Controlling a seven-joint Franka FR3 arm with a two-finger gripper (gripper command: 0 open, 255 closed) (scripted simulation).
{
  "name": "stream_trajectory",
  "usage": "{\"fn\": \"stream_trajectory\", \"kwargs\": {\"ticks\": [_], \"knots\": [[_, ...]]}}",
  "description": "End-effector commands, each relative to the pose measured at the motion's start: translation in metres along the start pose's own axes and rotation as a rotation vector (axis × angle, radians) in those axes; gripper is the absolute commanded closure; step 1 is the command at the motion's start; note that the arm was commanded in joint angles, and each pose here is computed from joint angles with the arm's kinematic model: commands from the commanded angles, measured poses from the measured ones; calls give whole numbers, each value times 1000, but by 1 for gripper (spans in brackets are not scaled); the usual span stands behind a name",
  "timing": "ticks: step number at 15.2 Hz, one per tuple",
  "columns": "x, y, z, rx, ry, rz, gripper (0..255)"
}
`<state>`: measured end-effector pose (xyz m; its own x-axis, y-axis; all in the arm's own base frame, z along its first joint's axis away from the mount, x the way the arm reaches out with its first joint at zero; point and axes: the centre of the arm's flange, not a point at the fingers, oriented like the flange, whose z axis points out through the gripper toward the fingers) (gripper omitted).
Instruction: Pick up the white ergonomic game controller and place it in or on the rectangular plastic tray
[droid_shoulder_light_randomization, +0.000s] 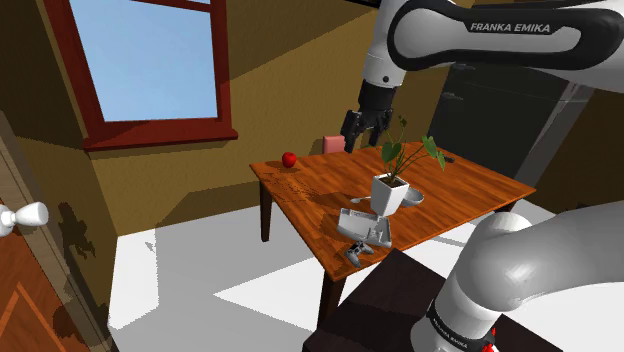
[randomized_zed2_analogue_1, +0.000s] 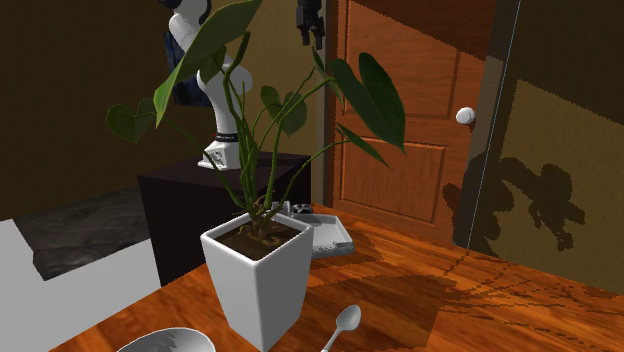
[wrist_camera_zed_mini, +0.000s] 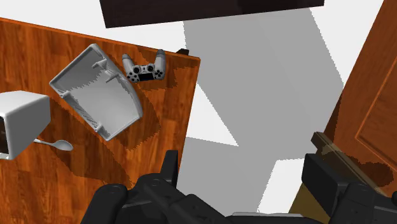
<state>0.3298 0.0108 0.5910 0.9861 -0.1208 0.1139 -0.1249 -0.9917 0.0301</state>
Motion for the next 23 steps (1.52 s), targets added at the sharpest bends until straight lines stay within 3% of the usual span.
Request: {"fn": "stream_trajectory", "kwargs": {"ticks": [1, 23], "knots": [[0, 0, 0, 0, 0, 0, 0], [-17, 79, 279, -2, -11, 119, 0]]}}
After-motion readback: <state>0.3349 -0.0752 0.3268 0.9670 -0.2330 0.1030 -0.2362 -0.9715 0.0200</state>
